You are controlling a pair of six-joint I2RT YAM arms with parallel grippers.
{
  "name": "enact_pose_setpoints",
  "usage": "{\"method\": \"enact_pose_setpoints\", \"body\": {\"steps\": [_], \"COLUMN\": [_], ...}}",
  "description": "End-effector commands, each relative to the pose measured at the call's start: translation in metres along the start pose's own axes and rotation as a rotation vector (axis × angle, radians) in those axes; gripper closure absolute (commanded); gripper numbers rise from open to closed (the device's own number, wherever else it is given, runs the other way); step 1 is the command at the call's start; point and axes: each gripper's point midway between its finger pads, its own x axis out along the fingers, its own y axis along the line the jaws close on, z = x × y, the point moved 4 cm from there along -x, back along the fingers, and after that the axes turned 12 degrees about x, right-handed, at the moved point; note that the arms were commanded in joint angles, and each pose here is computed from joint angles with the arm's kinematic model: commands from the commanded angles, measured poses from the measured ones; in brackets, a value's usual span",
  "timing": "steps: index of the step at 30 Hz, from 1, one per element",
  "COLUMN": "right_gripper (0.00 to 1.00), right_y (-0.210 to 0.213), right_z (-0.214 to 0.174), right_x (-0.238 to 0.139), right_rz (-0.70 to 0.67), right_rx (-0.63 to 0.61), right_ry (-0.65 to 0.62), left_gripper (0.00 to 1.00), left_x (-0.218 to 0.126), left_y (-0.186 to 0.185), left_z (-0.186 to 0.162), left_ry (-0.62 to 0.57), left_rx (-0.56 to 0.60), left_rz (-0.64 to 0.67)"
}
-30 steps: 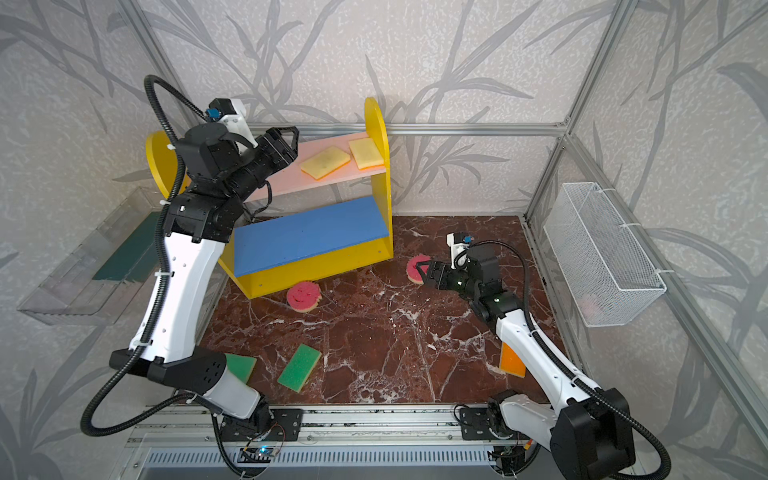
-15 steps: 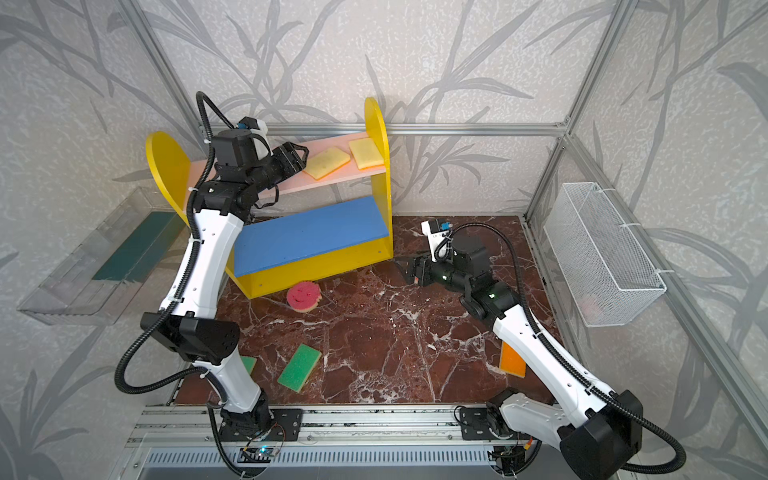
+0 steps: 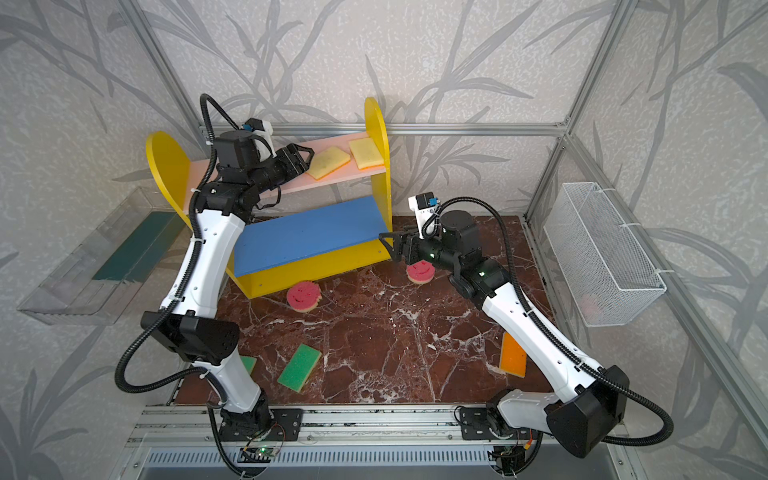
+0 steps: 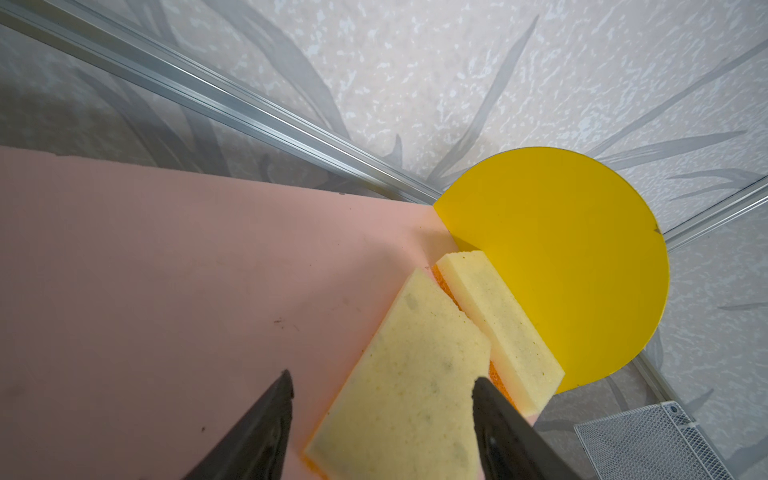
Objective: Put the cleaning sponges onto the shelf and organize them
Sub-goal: 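Push the placed sponge flat against the first sponge with the left gripper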
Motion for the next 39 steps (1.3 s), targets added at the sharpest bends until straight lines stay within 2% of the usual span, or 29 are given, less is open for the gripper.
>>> {"method": "enact_pose_setpoints", "body": {"steps": [1,21,28,39], "right_gripper": [0.19,0.20,0.20,0.20], "right_y": [0.013,0.007,0.007,0.006], "right_z": [0.012,0.011,0.010,0.010], "right_x": [-0.003,0.003,0.001,-0.003], "right_rz": [0.031,0.015,0.010,-0.004], "right_rx": [-0.018,-0.003,0.000,-0.015], "right_ry": [-0.040,-0.045,-0.043,-0.050], "left_gripper": [0.30,0.31,0.31,0.31], "left_x": [-0.006,-0.036,-0.029,-0.008], "left_y": [-0.005,-0.047,-0.058,-0.057], "left_z": [-0.006,-0.028,-0.030,-0.028], "left_ry": [0.025,-0.014,-0.013,0.003], "left_rx": [-0.006,-0.003,-0.005,-0.018], "left_rz": [-0.014,-0.091,-0.115,-0.110]}}
